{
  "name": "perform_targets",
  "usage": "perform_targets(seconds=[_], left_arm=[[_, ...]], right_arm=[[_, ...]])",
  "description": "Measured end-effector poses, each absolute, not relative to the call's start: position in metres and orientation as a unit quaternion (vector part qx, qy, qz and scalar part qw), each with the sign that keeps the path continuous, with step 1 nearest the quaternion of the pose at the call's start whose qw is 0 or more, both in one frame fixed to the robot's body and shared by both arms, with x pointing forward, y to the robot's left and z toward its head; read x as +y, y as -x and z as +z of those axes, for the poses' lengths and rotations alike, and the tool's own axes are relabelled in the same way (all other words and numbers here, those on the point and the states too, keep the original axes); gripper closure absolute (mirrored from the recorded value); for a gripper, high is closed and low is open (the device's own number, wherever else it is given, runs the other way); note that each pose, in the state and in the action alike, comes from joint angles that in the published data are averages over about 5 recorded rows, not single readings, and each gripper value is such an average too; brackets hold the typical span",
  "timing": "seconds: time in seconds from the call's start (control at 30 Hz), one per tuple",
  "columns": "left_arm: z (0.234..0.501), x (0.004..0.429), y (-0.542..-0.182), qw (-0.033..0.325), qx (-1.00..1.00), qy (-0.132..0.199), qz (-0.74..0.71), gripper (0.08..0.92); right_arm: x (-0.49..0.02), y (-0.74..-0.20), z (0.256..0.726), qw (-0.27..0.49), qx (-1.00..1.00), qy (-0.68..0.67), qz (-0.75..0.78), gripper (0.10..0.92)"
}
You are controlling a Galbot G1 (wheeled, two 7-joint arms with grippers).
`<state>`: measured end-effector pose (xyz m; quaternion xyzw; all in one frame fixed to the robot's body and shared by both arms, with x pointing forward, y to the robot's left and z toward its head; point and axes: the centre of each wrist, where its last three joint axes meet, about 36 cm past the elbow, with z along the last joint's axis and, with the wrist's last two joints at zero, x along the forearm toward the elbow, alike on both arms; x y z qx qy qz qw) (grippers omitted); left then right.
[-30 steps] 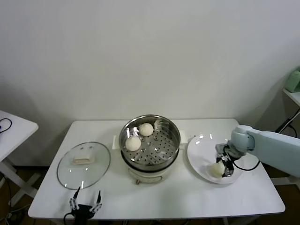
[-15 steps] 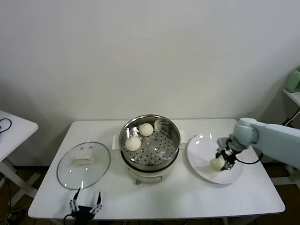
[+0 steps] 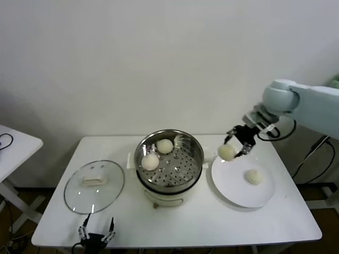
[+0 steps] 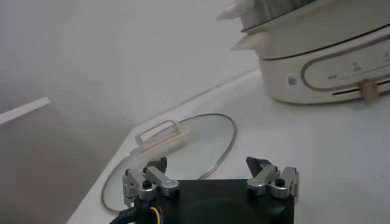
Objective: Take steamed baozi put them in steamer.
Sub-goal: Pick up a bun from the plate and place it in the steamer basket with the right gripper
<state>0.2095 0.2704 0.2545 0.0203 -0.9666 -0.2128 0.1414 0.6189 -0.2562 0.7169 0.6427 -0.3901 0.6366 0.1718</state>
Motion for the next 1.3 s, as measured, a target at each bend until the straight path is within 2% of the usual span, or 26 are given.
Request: perform_targets(seconds=[0.23, 0.5, 1.0, 1.1, 1.3], left_arm=[[0.253, 0.27, -0.212, 0.14, -0.967, -0.023, -0.211, 0.177], [0.252, 0.271, -0.213, 0.141, -0.967, -0.025, -0.209, 0.177], [0.25, 0.273, -0.213, 0.14, -0.967, -0.027, -0.21, 0.177], [0.25, 0.273, -0.213, 0.139, -0.967, -0.027, -0.21, 0.177], [0.251, 0.274, -0.212, 0.139, -0.967, -0.028, -0.212, 0.177]], right_arm=[[-0.175, -0.605, 0.726, 0.079, -0.285, -0.669, 0.682, 0.403], [-0.108, -0.601, 0.682, 0.021, -0.176, -0.684, 0.707, 0.403], [-0.039, -0.61, 0.598, -0.04, -0.083, -0.692, 0.716, 0.39], [-0.034, -0.612, 0.591, -0.048, -0.079, -0.692, 0.716, 0.351], [-0.031, -0.617, 0.592, -0.061, -0.078, -0.693, 0.714, 0.217]])
